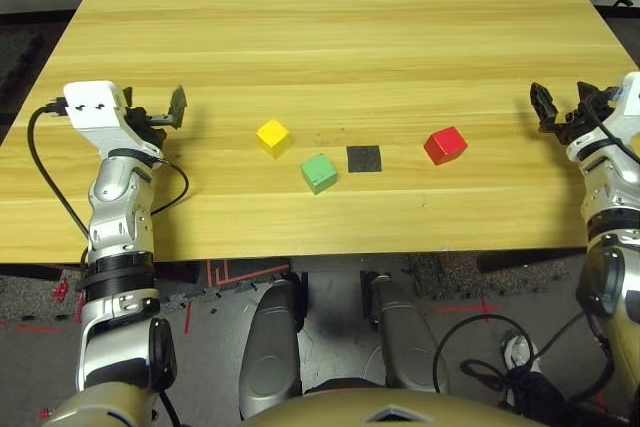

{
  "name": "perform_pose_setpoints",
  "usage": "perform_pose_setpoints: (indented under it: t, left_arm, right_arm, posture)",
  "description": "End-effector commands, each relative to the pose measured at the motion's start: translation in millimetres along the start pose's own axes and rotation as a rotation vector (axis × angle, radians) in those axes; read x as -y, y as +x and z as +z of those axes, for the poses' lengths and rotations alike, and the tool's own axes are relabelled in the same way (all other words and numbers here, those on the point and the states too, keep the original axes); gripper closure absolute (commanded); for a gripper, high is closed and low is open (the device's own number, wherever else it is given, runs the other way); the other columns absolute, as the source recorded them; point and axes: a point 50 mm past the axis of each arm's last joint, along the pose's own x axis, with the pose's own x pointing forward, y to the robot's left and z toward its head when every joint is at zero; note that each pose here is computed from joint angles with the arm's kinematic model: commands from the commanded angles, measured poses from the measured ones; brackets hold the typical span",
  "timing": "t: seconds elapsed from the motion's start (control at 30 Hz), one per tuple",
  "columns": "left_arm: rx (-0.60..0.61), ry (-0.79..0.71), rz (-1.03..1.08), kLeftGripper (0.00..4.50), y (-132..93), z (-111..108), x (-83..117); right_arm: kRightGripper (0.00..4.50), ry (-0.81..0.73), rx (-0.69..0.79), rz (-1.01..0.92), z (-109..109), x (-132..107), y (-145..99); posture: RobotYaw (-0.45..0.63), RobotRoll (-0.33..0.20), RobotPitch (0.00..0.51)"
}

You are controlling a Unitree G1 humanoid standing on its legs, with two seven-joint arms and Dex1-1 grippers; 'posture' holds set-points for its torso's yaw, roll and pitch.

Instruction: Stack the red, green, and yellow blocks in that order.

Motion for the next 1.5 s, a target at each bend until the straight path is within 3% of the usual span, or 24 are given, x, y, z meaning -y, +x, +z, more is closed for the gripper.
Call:
perform_pose_setpoints:
  t: [0.03, 0.13, 0.27, 0.43, 0.57, 0.7, 0.87, 1.07, 1.3, 1.5]
  left_arm:
    - [-0.025, -0.01, 0.005, 0.03, -5, -8, -1]
    - [-0.05, -0.032, -0.019, 0.03, -6, -15, 3]
    - [-0.034, -0.053, -0.126, 0.03, 4, 2, -3]
    - [-0.061, 0.017, -0.529, 0.03, 22, 52, -5]
    - [-0.104, 0.107, -0.755, 0.03, 25, 77, -7]
    - [-0.158, 0.196, -0.99, 0.03, 22, 97, 10]
    - [-0.239, 0.252, -1.119, 0.03, 14, 99, 28]
    - [-0.246, 0.237, -1.134, 0.03, 9, 98, 43]
    - [-0.254, 0.233, -1.112, 0.03, 2, 95, 44]
    - [-0.271, 0.221, -1.11, 0.03, -5, 94, 49]
  right_arm:
    - [0.0, 0.0, -0.036, -0.059, -9, 15, -14]
    - [0.0, -0.013, -0.069, -0.053, -14, 19, -20]
    - [0.0, -0.021, -0.067, 0.075, -1, 14, -11]
    - [0.0, -0.146, -0.15, 0.555, 38, 3, -2]
    - [0.0, -0.266, -0.248, 0.887, 56, -9, -4]
    - [0.0, -0.468, -0.357, 1.202, 76, -26, -2]
    - [0.0, -0.685, -0.399, 1.396, 82, -58, 8]
    - [0.0, -0.798, -0.371, 1.52, 85, -91, 22]
    - [0.0, -0.835, -0.342, 1.596, 85, -119, 32]
    - [0.0, -0.879, -0.399, 1.659, 74, -128, 31]
  posture:
    - [0.1, -0.052, 0.233]
    - [0.09, -0.047, 0.237]
    - [0.09, -0.044, 0.249]
    - [0.1, -0.052, 0.236]
    - [0.11, -0.062, 0.221]
    - [0.11, -0.067, 0.223]
    - [0.13, -0.062, 0.218]
    - [0.16, -0.061, 0.219]
    - [0.21, -0.065, 0.221]
    - [0.25, -0.065, 0.228]
